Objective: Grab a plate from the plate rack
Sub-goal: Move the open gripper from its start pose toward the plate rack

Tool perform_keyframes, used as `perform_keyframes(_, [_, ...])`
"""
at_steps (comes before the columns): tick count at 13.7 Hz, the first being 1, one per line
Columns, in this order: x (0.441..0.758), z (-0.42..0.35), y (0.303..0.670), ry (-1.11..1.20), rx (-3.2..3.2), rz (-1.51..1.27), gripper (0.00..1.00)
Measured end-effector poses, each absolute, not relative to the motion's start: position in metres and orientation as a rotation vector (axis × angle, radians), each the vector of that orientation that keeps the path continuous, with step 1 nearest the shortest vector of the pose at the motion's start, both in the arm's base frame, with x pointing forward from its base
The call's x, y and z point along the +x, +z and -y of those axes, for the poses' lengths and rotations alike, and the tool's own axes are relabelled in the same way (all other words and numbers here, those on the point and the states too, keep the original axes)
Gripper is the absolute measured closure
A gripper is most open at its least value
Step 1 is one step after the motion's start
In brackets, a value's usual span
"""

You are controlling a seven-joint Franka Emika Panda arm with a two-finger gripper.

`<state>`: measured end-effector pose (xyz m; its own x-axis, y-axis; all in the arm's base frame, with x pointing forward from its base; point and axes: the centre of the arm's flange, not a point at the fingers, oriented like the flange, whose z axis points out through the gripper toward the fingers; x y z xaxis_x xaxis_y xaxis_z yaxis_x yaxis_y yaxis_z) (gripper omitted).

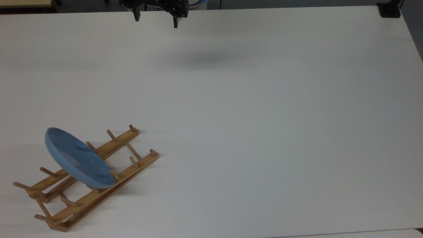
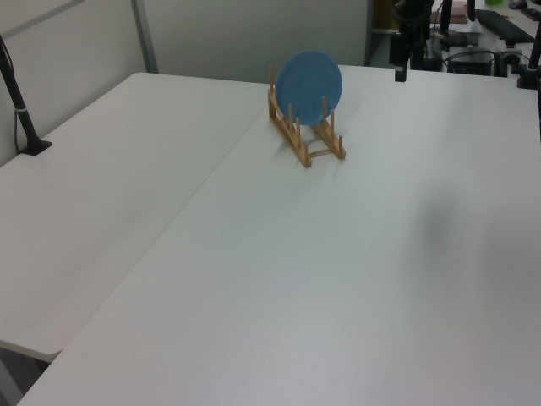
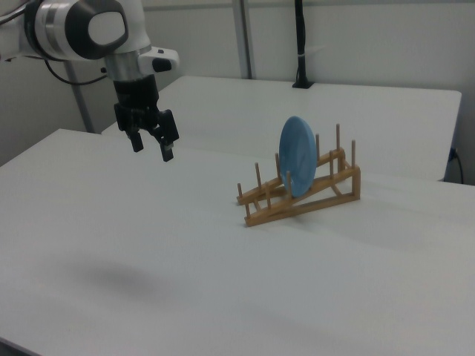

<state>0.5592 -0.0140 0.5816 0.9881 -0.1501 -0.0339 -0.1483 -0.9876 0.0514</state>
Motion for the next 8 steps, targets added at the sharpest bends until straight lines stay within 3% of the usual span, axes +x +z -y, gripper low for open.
perform_keyframes(8, [0.5591,0.0165,0.5816,-0.059,3.084,0.228,0.0])
